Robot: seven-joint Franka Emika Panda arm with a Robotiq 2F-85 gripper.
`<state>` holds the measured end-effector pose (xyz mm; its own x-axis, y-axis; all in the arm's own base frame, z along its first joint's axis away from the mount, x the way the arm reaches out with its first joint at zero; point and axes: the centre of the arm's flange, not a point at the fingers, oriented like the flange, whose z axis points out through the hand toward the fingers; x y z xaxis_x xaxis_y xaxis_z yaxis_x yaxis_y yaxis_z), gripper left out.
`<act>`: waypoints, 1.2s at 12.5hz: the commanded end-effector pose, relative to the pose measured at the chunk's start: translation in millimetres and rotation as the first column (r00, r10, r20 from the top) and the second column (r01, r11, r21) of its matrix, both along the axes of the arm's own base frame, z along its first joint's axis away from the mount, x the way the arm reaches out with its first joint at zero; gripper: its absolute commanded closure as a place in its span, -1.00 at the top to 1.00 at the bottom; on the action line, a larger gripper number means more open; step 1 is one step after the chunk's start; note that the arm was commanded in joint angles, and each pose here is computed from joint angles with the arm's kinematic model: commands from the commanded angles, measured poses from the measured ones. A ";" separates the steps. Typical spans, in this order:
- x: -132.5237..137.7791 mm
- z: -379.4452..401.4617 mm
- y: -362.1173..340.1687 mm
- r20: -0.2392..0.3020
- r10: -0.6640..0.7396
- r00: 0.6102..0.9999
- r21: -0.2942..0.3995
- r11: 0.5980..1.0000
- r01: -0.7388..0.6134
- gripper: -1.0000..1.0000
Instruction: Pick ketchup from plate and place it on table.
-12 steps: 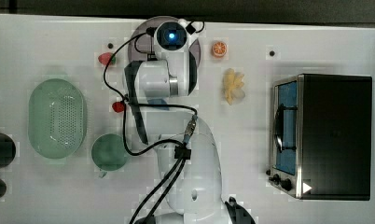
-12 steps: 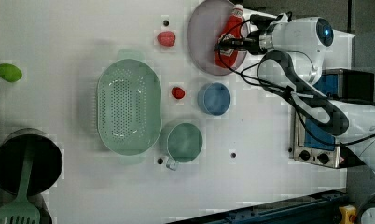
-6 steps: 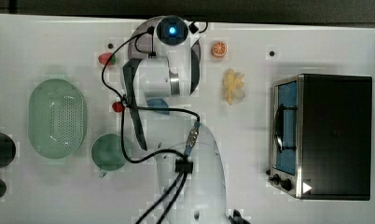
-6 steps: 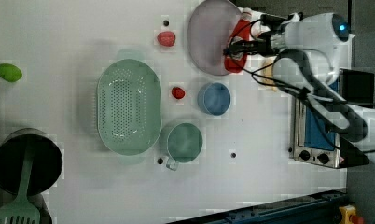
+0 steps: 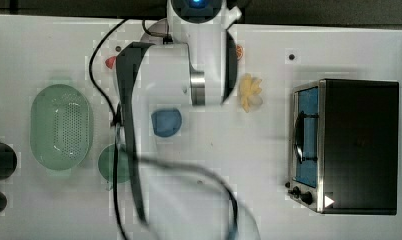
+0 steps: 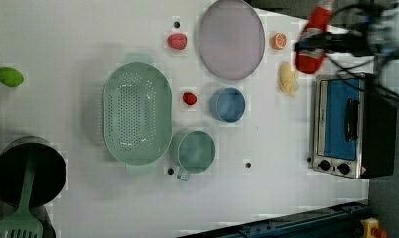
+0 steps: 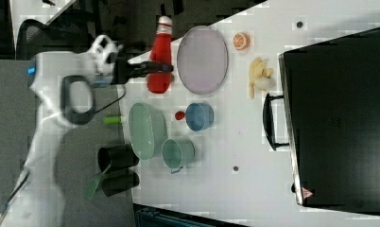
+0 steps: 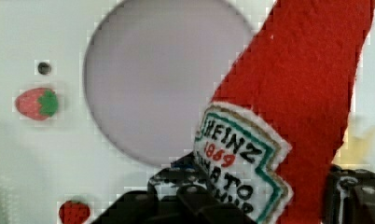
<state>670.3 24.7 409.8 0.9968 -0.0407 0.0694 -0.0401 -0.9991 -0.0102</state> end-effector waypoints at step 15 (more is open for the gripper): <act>-200.8 -125.5 -69.4 -0.115 -0.235 0.965 0.000 0.972 0.237 0.18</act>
<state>460.7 -36.2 269.1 0.9693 -0.2197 -0.1101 -0.2211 -0.9753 -0.0003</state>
